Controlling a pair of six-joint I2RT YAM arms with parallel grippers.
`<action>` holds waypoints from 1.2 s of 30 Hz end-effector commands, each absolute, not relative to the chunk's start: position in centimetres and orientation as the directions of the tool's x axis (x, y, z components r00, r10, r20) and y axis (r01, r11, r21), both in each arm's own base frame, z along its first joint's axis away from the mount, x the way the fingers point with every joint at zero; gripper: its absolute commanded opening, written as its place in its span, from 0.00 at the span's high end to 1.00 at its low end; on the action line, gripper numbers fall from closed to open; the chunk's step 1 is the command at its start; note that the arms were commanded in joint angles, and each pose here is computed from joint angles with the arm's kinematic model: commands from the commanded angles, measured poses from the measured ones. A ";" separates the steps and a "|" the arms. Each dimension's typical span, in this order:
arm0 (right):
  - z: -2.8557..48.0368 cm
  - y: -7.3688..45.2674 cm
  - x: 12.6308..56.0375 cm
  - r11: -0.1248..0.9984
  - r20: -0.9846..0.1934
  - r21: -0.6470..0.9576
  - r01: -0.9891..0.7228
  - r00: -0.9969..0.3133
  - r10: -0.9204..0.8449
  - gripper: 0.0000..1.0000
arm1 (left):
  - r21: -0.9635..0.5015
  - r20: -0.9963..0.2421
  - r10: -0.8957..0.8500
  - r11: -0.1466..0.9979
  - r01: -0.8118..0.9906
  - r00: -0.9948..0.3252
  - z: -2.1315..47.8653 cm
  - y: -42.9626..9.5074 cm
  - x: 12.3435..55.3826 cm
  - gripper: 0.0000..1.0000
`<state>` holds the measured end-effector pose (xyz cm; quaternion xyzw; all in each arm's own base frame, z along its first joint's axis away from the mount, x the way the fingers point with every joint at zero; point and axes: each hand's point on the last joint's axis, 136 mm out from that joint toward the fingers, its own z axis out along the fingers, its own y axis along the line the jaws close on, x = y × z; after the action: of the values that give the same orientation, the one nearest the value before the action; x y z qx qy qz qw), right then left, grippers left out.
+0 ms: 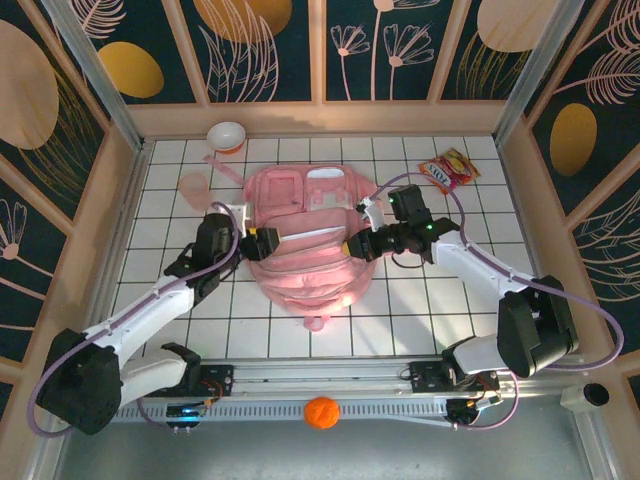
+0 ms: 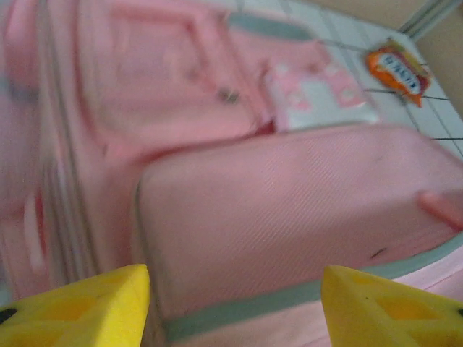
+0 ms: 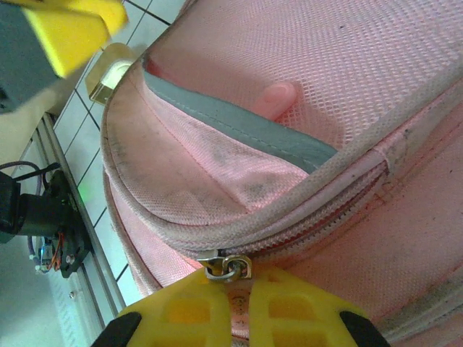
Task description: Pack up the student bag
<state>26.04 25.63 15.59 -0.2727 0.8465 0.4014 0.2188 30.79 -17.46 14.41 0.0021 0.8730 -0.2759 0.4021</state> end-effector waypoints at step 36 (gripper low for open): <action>18.7 34.1 22.2 0.481 -0.504 0.682 -0.550 -0.831 -0.236 1.00 | -0.835 -0.366 -0.712 0.535 -0.125 -0.600 15.5 -19.0 34.1 1.00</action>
<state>20.16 32.19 15.76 -0.2571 0.8562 0.4257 0.1401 33.17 -17.88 13.10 -0.2809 0.8113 -0.3822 0.3419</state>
